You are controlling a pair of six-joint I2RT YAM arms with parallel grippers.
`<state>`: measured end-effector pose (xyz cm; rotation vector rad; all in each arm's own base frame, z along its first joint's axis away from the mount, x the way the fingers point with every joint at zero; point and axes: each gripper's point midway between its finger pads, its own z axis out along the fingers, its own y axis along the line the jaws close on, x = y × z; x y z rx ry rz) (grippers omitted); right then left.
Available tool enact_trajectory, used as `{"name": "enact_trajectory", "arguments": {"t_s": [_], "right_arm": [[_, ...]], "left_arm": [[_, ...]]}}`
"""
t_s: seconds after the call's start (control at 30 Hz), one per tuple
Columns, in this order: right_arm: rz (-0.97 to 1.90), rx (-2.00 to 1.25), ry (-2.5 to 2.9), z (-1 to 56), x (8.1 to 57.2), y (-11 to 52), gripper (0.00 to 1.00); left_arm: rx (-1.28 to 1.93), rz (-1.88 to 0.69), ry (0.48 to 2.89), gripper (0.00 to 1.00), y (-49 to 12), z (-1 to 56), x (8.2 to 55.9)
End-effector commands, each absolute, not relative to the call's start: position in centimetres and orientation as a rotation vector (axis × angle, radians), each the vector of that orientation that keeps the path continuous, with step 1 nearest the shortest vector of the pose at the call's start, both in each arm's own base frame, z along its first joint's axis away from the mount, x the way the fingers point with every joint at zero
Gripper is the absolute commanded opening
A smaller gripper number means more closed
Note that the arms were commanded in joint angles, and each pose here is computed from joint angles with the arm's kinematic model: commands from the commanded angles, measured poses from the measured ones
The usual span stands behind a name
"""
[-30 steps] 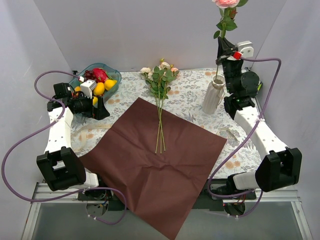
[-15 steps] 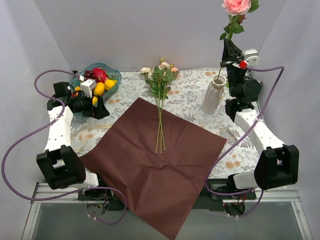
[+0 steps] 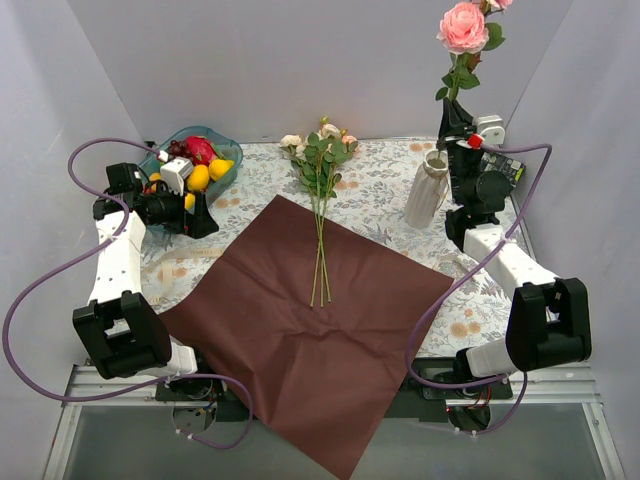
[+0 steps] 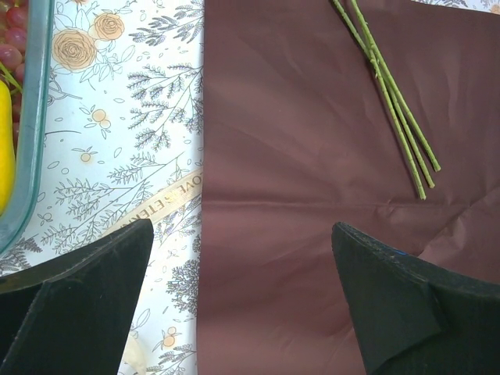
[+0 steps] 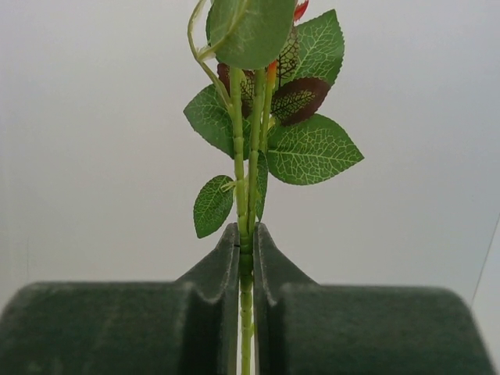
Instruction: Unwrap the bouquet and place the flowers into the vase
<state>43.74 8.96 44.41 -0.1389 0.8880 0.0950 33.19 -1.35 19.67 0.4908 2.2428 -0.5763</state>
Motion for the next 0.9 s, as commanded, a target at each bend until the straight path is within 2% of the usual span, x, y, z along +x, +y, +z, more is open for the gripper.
{"name": "enact_trajectory", "arguments": {"t_s": [0.0, 0.03, 0.2, 0.33, 0.43, 0.57, 0.67, 0.7, 0.77, 0.87], "right_arm": [[0.077, -0.081, 0.872, 44.3, 43.1, 7.6, 0.25], [0.079, -0.079, 0.887, 43.9, 43.2, 7.6, 0.32], [0.085, -0.071, 1.005, 41.9, 43.0, 7.4, 0.51], [0.087, -0.079, 1.071, 41.0, 42.1, 7.2, 0.76], [0.140, -0.084, 1.122, 41.0, 41.0, 7.7, 0.83], [0.175, -0.131, 1.252, 39.2, 39.4, 9.2, 0.85], [0.155, -0.212, 1.261, 40.4, 37.2, 12.3, 0.86], [0.195, -0.277, 1.285, 39.9, 36.0, 15.1, 0.86], [0.213, -0.298, 1.295, 41.4, 35.3, 17.1, 0.91], [0.292, -0.369, 1.456, 38.6, 35.0, 21.6, 0.95]], "left_arm": [[0.522, -0.561, 2.204, 0.98, -1.5, 21.1, 33.4], [0.523, -0.562, 2.202, 0.98, -1.6, 21.2, 33.4], [0.526, -0.552, 2.191, 0.98, -1.5, 21.6, 33.4], [0.529, -0.563, 2.182, 0.98, -1.8, 21.9, 33.3], [0.528, -0.564, 2.173, 0.98, -1.9, 22.1, 33.2], [0.527, -0.565, 2.166, 0.98, -1.9, 22.3, 33.1], [0.529, -0.572, 2.162, 0.98, -2.0, 22.3, 33.0], [0.529, -0.572, 2.161, 0.98, -2.1, 22.3, 33.0], [0.525, -0.576, 2.162, 0.98, -2.1, 22.3, 33.0], [0.522, -0.584, 2.157, 0.98, -2.2, 22.5, 32.9]]}}
